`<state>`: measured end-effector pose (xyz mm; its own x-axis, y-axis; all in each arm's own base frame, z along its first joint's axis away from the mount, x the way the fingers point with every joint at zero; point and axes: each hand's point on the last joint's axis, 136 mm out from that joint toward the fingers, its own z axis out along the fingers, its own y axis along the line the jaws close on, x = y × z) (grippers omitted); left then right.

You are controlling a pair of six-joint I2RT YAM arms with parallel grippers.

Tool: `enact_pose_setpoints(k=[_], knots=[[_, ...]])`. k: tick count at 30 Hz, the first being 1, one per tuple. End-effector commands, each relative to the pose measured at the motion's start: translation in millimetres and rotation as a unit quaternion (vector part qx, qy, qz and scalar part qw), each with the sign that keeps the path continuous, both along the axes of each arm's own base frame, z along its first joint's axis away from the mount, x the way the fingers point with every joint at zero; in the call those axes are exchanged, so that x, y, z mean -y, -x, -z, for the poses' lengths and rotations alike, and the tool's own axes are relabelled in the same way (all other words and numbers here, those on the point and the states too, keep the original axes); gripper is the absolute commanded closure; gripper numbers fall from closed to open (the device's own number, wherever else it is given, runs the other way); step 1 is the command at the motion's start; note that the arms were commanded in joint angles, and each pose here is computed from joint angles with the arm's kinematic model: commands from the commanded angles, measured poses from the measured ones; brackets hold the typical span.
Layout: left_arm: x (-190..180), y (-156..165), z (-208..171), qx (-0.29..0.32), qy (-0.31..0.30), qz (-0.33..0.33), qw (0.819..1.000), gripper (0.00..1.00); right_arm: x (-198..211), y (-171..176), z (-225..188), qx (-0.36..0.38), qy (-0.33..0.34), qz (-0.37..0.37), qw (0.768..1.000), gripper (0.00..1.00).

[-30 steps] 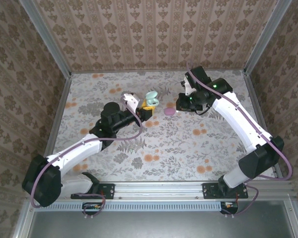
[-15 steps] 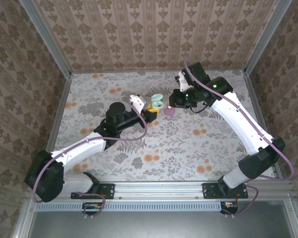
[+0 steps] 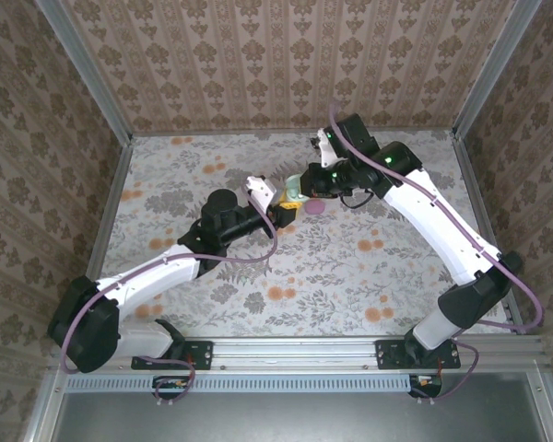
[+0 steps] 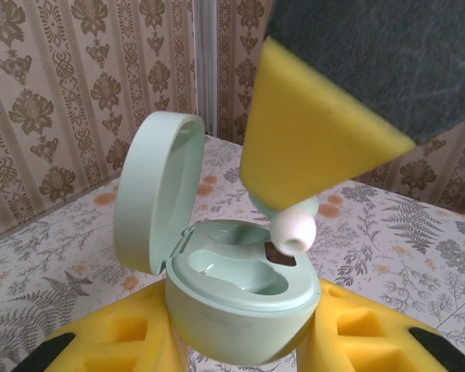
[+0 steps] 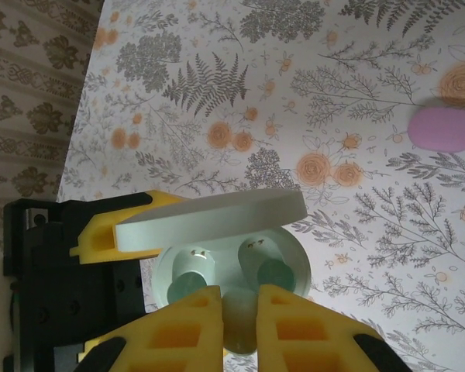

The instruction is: Insert the wireless bluetooth earbuds into the charging case

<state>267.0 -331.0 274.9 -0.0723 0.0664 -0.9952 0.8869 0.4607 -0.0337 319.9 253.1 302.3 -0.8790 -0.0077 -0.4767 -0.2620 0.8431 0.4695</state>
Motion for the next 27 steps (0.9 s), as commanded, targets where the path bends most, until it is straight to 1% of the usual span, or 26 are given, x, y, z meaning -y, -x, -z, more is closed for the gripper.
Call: enact_pose_setpoints(k=[1,19,27], knots=[[4,-3,-18,0.028,0.009,-0.002,1.0,0.67,-3,-6,-9,0.013,-0.005,0.011,1.0,0.85],[4,0,-20,0.035,0.006,-0.003,0.999,0.67,-20,-9,-4,0.015,-0.001,0.01,1.0,0.86],[3,0,-22,0.038,0.009,-0.006,0.999,0.67,-17,-6,2,0.015,0.032,0.01,0.999,0.85]])
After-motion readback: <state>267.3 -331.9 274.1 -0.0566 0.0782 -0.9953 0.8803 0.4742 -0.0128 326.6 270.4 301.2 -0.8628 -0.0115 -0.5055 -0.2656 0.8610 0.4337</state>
